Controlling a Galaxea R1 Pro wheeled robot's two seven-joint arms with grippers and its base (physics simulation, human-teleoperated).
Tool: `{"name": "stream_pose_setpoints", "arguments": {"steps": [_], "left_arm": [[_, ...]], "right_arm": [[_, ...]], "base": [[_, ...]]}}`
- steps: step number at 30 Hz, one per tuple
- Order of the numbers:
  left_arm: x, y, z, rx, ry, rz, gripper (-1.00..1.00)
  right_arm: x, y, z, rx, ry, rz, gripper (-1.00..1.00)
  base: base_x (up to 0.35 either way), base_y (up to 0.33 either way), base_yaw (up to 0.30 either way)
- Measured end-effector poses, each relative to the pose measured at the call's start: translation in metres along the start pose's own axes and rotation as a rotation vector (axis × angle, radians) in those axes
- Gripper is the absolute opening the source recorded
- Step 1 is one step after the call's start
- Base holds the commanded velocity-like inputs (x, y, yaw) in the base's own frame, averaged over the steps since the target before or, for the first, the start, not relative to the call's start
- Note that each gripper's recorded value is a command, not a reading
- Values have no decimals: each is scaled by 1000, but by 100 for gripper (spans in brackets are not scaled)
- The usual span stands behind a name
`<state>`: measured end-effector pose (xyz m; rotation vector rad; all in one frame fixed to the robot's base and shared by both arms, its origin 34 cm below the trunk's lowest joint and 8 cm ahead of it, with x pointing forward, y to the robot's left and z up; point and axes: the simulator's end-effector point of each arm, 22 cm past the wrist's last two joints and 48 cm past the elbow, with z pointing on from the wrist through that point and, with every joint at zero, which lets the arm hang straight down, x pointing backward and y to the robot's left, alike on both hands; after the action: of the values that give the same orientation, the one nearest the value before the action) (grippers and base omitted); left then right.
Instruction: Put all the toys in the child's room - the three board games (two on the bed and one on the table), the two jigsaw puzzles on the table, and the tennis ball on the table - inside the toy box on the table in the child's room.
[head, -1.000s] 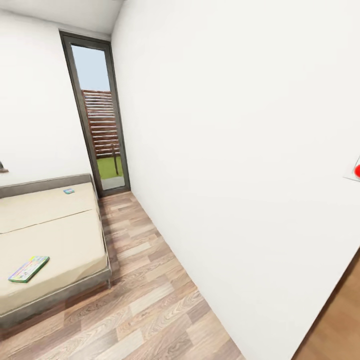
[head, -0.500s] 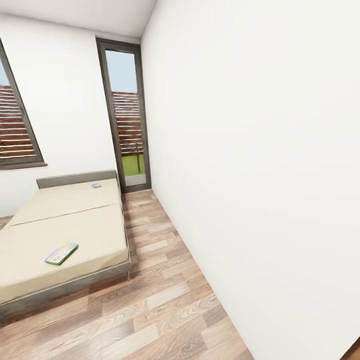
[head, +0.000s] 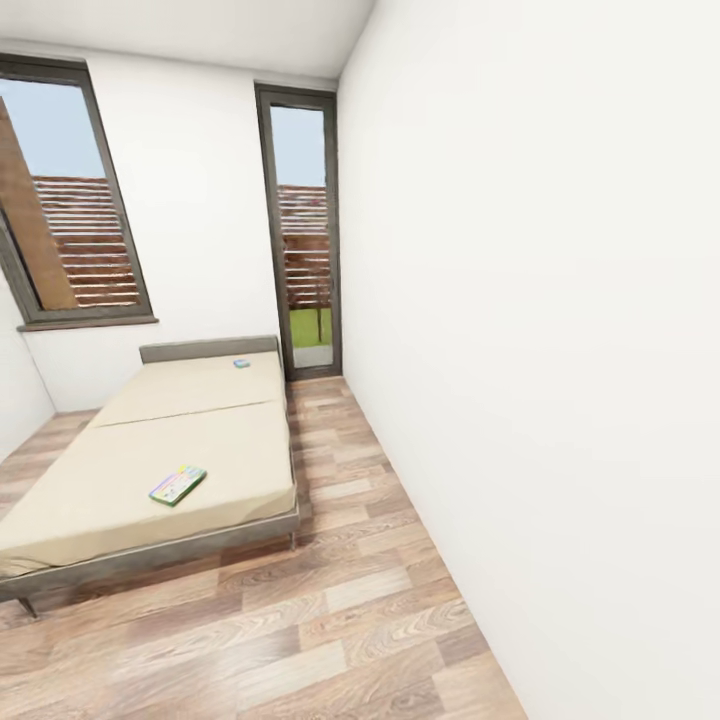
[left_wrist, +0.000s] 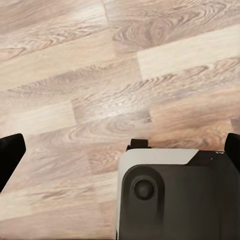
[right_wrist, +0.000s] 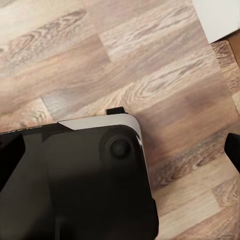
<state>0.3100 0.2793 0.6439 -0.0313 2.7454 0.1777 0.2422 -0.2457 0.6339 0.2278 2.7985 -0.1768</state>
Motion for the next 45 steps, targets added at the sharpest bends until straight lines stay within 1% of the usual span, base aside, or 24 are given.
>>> {"name": "stream_pose_setpoints", "arguments": {"steps": [5,11,15,45], "left_arm": [[0,-1,0,2,-1,3,100],[-7,0,0,1,-33,-2,100],[-8,0,0,0,-41,-3,100],[-9,-1,0,1,-43,-4,100]], "right_arm": [[0,0,0,0,0,0,100],[0,0,0,0,0,0,100],[0,0,0,0,0,0,100],[0,0,0,0,0,0,100]], "base": [[0,0,293],[0,0,293],[0,0,293],[0,0,293]]}}
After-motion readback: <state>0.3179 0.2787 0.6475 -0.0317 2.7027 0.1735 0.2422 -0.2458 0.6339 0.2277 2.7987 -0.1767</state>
